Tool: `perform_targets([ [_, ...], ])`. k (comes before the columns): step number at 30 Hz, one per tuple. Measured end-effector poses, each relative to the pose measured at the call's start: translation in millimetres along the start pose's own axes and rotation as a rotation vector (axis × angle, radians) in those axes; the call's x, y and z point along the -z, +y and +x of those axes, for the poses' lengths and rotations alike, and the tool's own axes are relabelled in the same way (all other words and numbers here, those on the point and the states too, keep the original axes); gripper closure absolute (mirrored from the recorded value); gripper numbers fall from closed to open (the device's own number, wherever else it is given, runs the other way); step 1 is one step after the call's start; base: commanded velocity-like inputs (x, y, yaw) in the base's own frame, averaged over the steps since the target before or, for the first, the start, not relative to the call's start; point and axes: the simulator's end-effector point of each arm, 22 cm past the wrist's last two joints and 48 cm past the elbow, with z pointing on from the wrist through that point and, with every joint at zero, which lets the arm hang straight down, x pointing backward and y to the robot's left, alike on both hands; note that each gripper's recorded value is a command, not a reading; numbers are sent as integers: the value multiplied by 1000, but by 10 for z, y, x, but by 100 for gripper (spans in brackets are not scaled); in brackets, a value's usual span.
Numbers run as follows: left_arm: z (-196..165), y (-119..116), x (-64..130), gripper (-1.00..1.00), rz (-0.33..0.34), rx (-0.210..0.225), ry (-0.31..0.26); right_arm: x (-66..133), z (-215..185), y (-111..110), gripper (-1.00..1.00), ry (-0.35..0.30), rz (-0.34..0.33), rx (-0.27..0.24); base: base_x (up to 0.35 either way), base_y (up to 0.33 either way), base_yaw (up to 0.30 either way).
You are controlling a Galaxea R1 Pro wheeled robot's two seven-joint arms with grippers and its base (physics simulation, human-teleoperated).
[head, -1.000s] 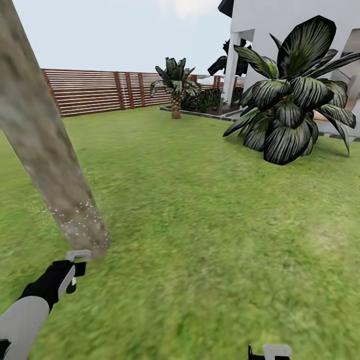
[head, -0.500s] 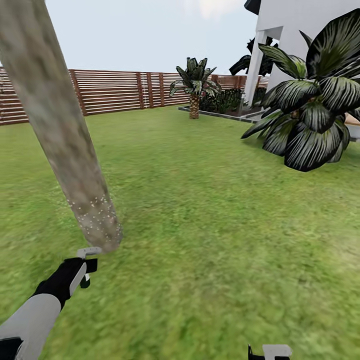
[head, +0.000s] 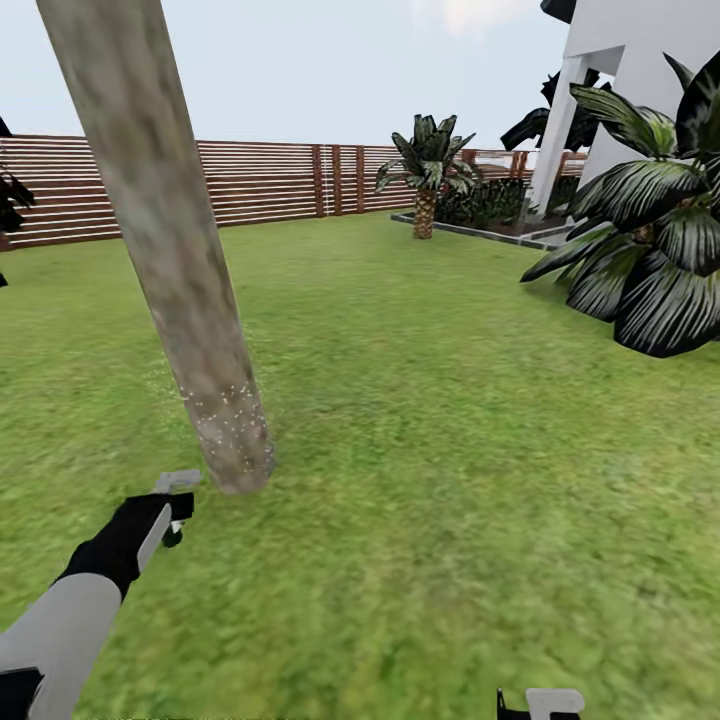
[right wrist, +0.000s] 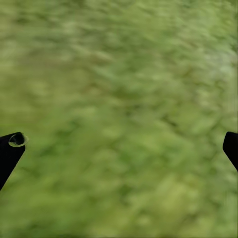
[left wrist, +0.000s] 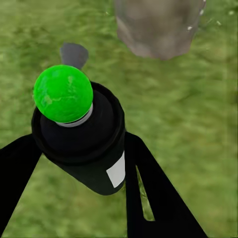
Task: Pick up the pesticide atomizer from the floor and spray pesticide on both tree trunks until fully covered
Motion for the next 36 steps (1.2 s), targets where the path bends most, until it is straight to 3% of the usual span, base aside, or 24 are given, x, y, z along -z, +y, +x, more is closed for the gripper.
perform_targets([
  [3,-394,-326,141,100,48,11,0,0,0,1,-100,0,-1,1,0,0,3],
  [5,-646,-422,211,100,62,18,-22,0,1,4,-100,0,-2,1,0,0,0],
  [11,-1249,-389,496,100,65,36,-140,-4,0,-15,-100,0,0,3,0,0,0],
  [18,-1260,-295,509,100,61,48,-147,-6,2,-30,-100,0,2,4,0,0,0],
  [26,-1146,-1065,615,100,166,33,-129,-6,2,-30,-100,0,2,4,0,0,0],
  [28,-1136,-984,593,100,152,31,-128,-7,2,-29,-100,0,1,4,0,0,0],
  [31,-964,-413,434,100,68,19,-106,-6,4,-27,-100,0,1,5,0,0,0],
  [34,-390,-123,269,100,20,-6,-37,-5,7,-26,-100,1,1,5,-14,0,0],
  [36,-36,-75,203,100,13,-21,0,-4,7,-19,-100,1,-1,5,-221,0,0],
])
